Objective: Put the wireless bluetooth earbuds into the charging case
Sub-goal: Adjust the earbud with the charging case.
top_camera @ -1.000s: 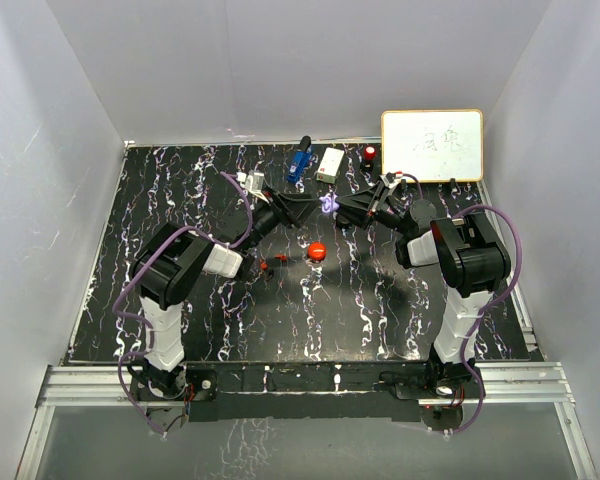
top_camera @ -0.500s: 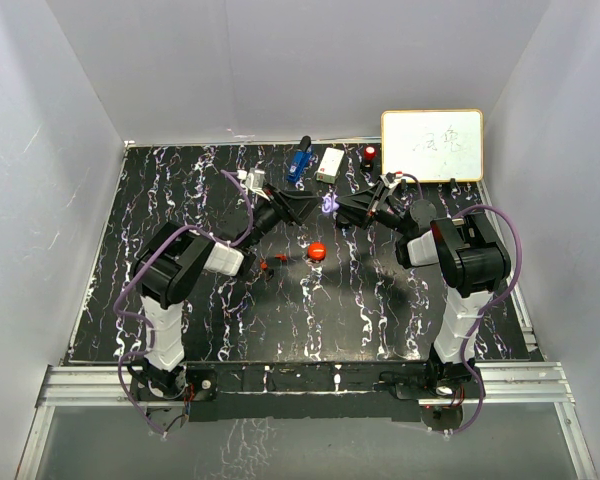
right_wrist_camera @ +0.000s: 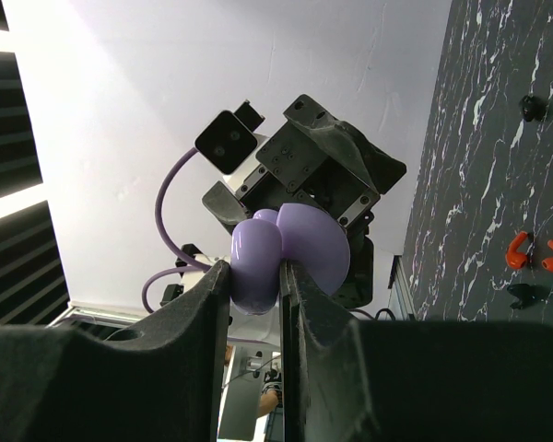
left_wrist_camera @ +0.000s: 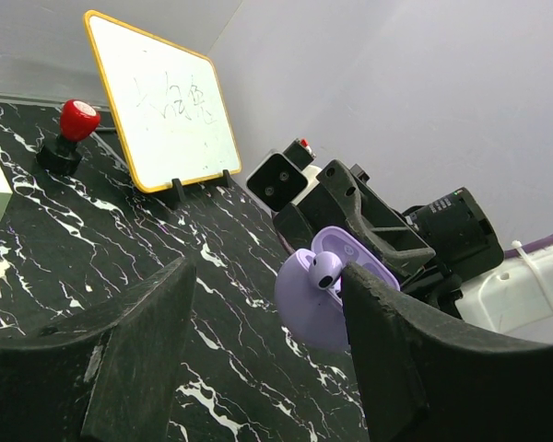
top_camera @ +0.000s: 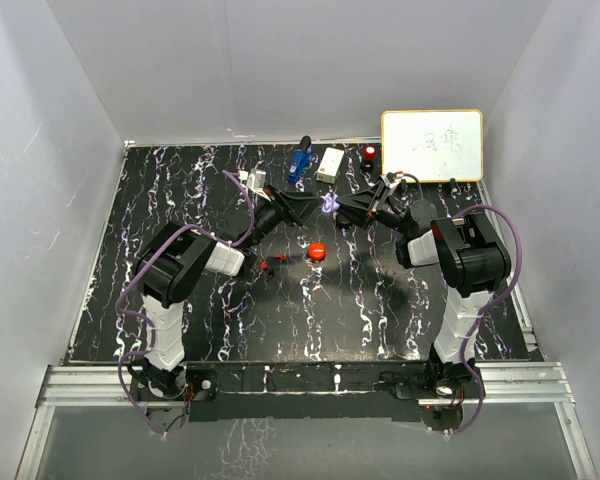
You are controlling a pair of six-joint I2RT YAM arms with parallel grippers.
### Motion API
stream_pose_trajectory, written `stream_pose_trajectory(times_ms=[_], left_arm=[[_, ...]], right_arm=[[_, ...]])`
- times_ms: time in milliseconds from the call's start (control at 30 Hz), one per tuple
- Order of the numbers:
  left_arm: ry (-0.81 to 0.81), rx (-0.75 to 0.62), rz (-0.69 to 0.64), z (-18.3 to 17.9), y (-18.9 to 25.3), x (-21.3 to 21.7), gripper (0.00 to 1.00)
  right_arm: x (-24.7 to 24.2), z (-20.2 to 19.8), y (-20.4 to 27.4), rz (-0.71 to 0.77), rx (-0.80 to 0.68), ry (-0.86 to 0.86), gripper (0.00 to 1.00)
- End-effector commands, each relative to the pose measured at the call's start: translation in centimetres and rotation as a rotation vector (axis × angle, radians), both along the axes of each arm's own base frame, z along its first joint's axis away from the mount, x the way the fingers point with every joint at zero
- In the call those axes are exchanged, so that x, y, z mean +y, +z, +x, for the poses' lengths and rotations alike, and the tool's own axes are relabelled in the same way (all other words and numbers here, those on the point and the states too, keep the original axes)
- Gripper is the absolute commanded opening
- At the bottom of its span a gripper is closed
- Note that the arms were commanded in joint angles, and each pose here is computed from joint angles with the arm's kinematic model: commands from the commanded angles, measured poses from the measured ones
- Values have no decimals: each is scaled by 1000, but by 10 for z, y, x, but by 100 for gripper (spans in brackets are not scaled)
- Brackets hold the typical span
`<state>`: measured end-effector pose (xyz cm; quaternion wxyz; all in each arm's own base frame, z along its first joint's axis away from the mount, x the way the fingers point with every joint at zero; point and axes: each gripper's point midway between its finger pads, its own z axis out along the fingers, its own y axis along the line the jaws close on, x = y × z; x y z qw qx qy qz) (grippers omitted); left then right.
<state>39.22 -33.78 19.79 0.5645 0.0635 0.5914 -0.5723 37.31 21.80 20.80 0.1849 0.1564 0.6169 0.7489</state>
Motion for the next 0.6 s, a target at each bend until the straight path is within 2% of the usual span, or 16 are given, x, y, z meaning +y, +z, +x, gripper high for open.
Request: stream_pose_trajectory(times_ms=[0, 567], left_arm=[[17, -170, -98, -3, 46, 7, 62], [28, -177, -114, 1, 50, 13, 62]], right_arm=[[-3, -29, 63, 56, -399, 0, 0], [-3, -29, 60, 55, -391, -1, 0]])
